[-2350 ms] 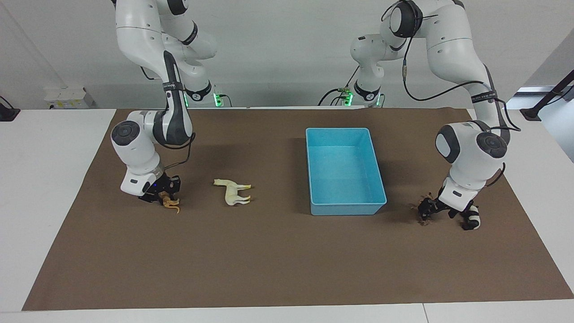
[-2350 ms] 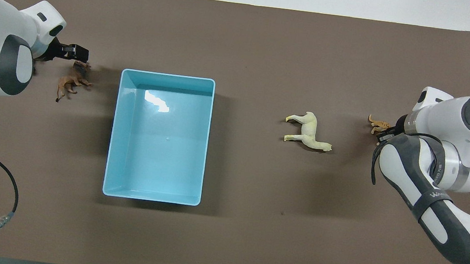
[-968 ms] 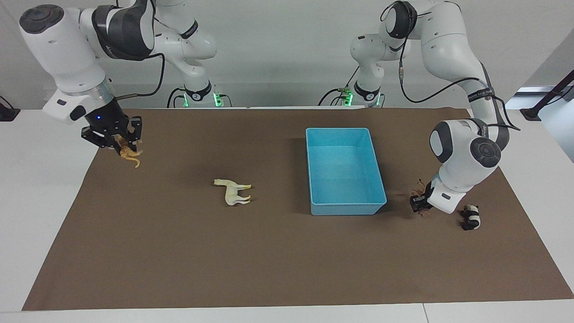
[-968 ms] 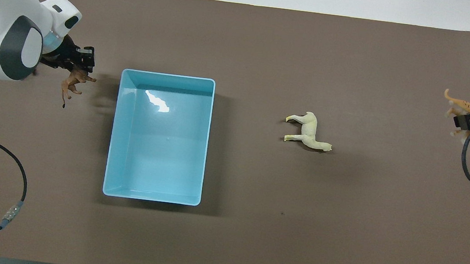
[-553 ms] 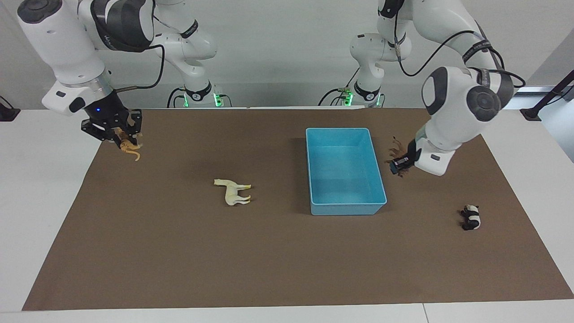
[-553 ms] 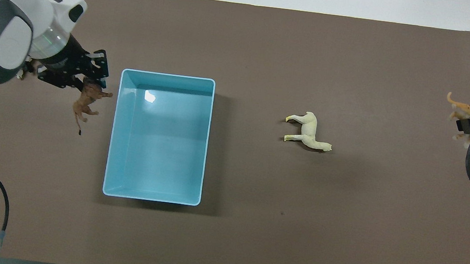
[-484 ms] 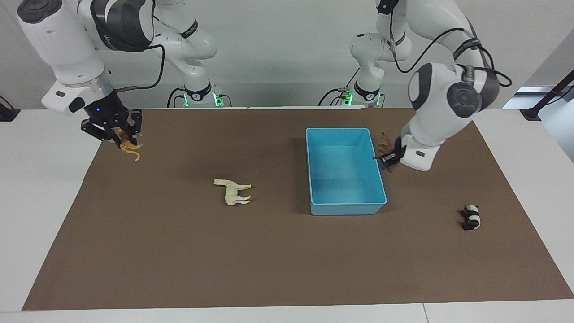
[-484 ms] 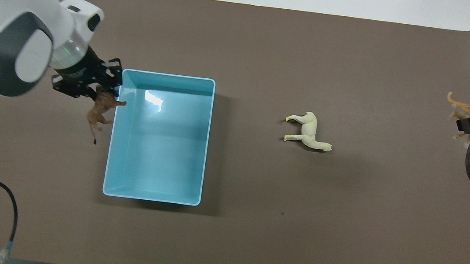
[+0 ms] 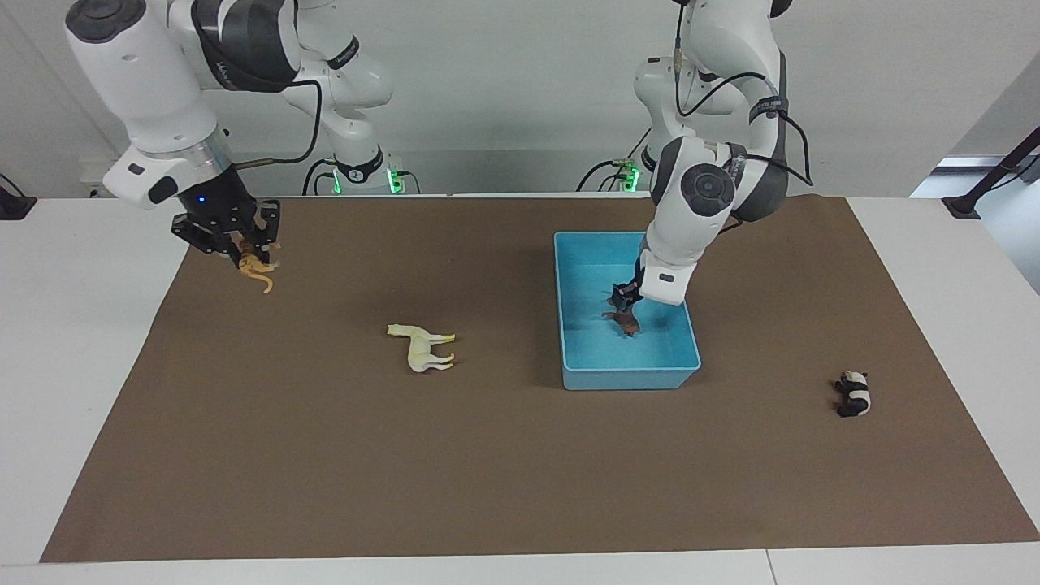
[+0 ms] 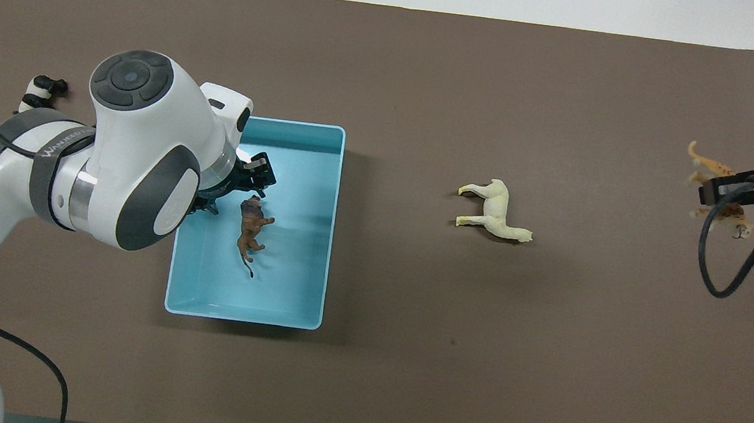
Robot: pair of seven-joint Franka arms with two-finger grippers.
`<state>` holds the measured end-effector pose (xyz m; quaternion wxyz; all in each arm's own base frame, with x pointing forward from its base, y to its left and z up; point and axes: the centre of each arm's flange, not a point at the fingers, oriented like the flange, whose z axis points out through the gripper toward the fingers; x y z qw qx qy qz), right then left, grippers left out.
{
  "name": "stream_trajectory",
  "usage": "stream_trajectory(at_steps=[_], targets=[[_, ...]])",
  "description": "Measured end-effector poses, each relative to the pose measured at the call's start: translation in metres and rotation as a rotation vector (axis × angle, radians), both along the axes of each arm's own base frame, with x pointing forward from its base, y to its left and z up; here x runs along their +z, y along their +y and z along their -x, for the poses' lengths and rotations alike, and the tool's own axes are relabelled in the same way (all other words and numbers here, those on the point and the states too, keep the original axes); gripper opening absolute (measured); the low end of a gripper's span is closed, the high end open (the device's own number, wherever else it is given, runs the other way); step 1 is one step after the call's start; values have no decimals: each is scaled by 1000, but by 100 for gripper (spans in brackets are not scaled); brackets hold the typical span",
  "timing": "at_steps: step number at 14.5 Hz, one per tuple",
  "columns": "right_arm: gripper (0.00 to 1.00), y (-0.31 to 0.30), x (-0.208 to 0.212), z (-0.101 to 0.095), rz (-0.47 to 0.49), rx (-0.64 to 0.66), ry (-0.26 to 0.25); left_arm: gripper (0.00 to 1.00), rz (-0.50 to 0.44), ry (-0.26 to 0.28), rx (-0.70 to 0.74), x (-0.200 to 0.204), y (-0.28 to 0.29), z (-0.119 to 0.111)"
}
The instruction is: Put all toys into storage box
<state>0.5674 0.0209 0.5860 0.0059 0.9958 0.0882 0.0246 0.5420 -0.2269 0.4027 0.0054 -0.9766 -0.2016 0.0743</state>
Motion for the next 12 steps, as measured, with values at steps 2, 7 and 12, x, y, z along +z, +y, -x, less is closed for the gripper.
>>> stream_trajectory(at_steps=[2,7,12], targets=[[33,46,5,5,-8,-56,-11,100,4,-13,8,7,5,-1],[33,180,27,33,-63,-193,-79,100,45,-123,-132,21,87,-41],[33,296,18,67,-173,-237,-112,100,4,-245,-451,32,207,-85]])
